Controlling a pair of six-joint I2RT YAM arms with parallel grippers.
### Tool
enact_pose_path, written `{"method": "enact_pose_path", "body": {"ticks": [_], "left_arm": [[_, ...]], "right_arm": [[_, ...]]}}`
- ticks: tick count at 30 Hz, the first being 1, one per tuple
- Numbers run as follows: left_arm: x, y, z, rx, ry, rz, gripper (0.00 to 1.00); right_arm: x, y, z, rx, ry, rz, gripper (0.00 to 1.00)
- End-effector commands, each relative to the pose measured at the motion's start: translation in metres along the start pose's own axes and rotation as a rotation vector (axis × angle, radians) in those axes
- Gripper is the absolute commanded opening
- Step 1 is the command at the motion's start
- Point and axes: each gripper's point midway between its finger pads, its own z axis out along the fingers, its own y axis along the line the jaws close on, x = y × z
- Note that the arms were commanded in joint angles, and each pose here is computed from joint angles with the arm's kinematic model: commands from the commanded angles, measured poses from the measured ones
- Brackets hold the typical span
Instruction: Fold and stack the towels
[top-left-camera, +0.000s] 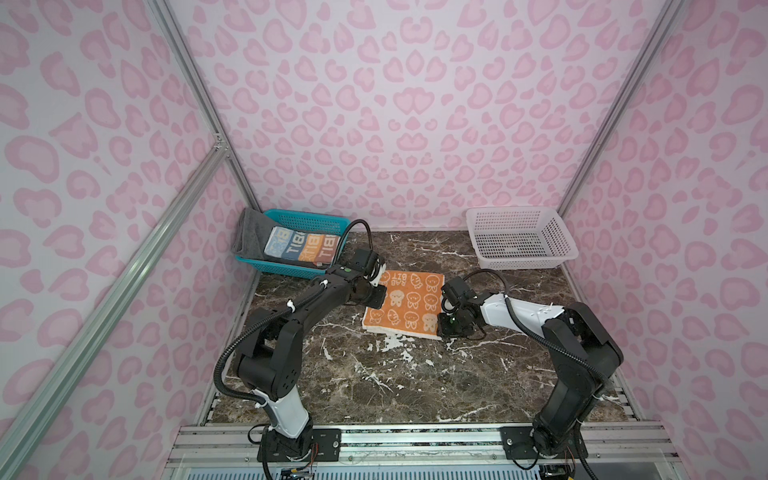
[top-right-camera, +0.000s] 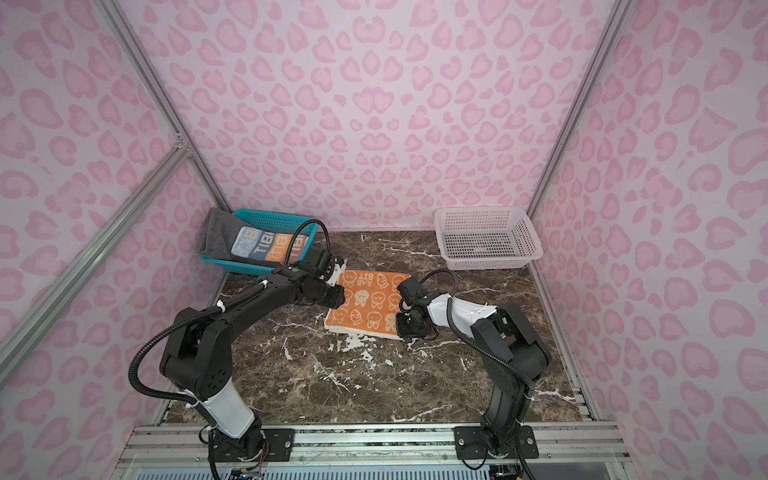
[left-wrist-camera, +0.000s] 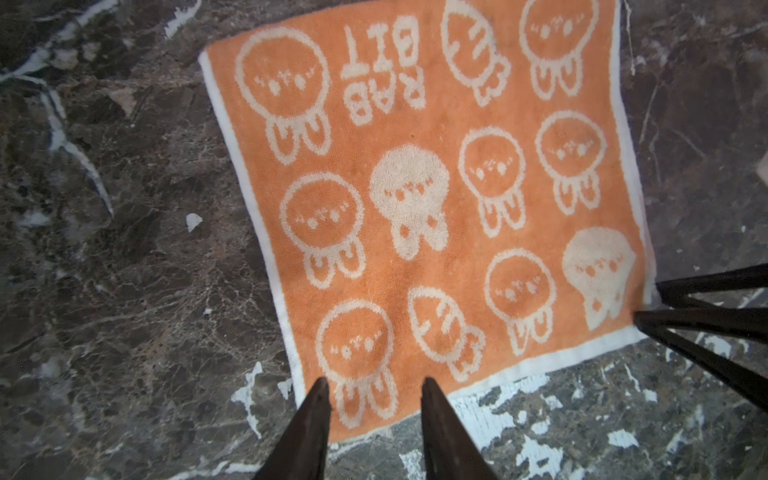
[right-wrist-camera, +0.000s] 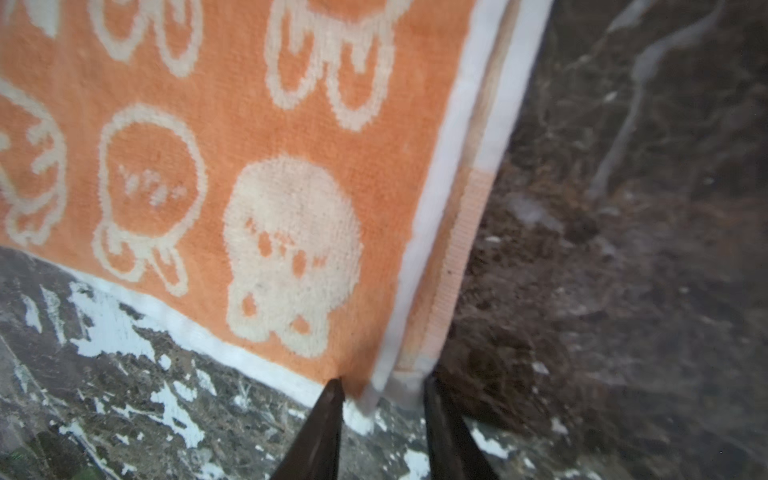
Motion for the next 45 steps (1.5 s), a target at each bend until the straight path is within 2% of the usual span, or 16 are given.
{"method": "enact_pose_path", "body": {"ticks": [1,10,19,25,28,35,45], "left_arm": [[-0.004,0.004,-0.004,0.016,-0.018,-0.09,0.4],[0.029,0.029,0.0,0.049,0.052,-0.299,0.41],[0.05,0.033,0.025,0.057,0.137,-0.395,0.38],[0.059,0.034,0.034,0.059,0.174,-0.413,0.37],[0.068,0.035,0.038,0.054,0.199,-0.433,0.32],[0.08,0.037,0.054,0.049,0.24,-0.467,0.26],[0.078,0.04,0.056,0.035,0.243,-0.472,0.03]], "right_arm": [[0.008,-0.007,0.004,0.032,0.033,0.028,0.38],[-0.008,-0.002,-0.029,0.054,-0.047,-0.018,0.4],[-0.001,0.011,-0.013,0.034,-0.01,-0.018,0.43],[-0.003,0.014,-0.002,0.032,0.009,-0.001,0.42],[-0.002,0.016,0.002,0.03,0.018,0.001,0.4],[0.0,0.018,0.009,0.033,0.039,-0.005,0.35],[-0.008,0.022,0.0,0.036,0.01,-0.017,0.12]]}}
